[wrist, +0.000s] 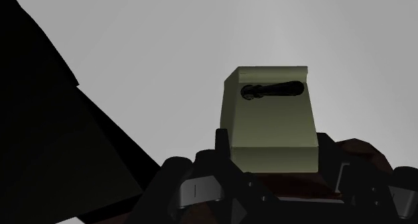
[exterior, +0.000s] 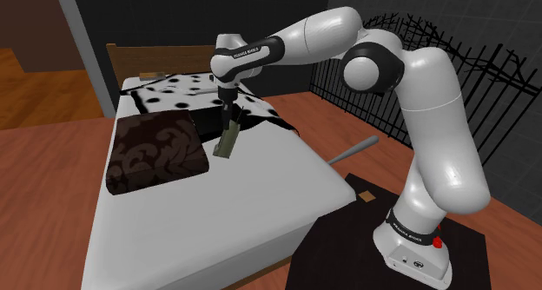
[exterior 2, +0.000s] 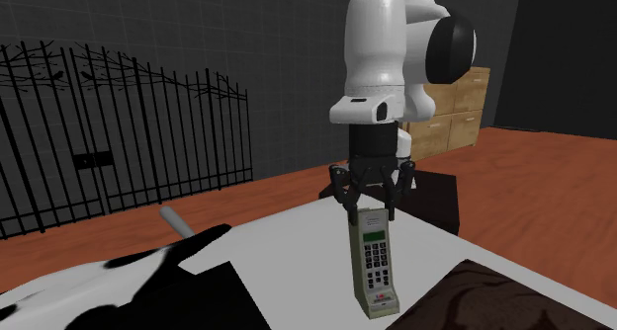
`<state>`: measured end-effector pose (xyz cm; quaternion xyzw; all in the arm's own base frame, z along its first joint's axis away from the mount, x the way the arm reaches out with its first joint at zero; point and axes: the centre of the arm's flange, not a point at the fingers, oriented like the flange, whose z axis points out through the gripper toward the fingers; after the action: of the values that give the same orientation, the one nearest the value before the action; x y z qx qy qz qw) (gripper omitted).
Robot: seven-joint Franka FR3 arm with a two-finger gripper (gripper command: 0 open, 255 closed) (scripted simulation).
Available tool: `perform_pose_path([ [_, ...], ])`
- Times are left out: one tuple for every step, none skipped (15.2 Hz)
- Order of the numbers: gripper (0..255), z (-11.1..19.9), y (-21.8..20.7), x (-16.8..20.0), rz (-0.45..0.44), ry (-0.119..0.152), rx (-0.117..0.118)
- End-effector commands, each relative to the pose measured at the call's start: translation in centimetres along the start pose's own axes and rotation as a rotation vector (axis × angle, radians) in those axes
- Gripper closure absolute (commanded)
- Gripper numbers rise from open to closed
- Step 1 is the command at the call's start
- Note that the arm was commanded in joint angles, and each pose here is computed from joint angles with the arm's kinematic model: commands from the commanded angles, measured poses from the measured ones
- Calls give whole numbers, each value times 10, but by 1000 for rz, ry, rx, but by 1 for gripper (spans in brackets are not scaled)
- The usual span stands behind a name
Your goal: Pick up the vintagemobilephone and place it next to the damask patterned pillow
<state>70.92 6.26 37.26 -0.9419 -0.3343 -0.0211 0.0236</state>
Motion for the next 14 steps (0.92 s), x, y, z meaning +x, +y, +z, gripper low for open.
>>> perform_pose_path([
  [255, 0, 0, 0, 0, 1, 0],
  [255, 0, 0, 0, 0, 1, 0],
  [255, 0, 0, 0, 0, 1, 0],
  [0, 0, 0, 0, 0, 1, 0],
  [0, 0, 0, 0, 0, 1, 0],
  [0, 0, 0, 0, 0, 1, 0],
  [0, 0, 0, 0, 0, 1, 0],
  [0, 0, 0, 0, 0, 1, 0],
  [0, 0, 0, 0, 0, 1, 0],
  [0, -13, 0, 0, 0, 1, 0],
  [0, -27, 0, 0, 0, 1, 0],
  [0, -40, 0, 0, 0, 1, 0],
  [0, -50, 0, 0, 0, 1, 0],
  [0, -50, 0, 0, 0, 1, 0],
])
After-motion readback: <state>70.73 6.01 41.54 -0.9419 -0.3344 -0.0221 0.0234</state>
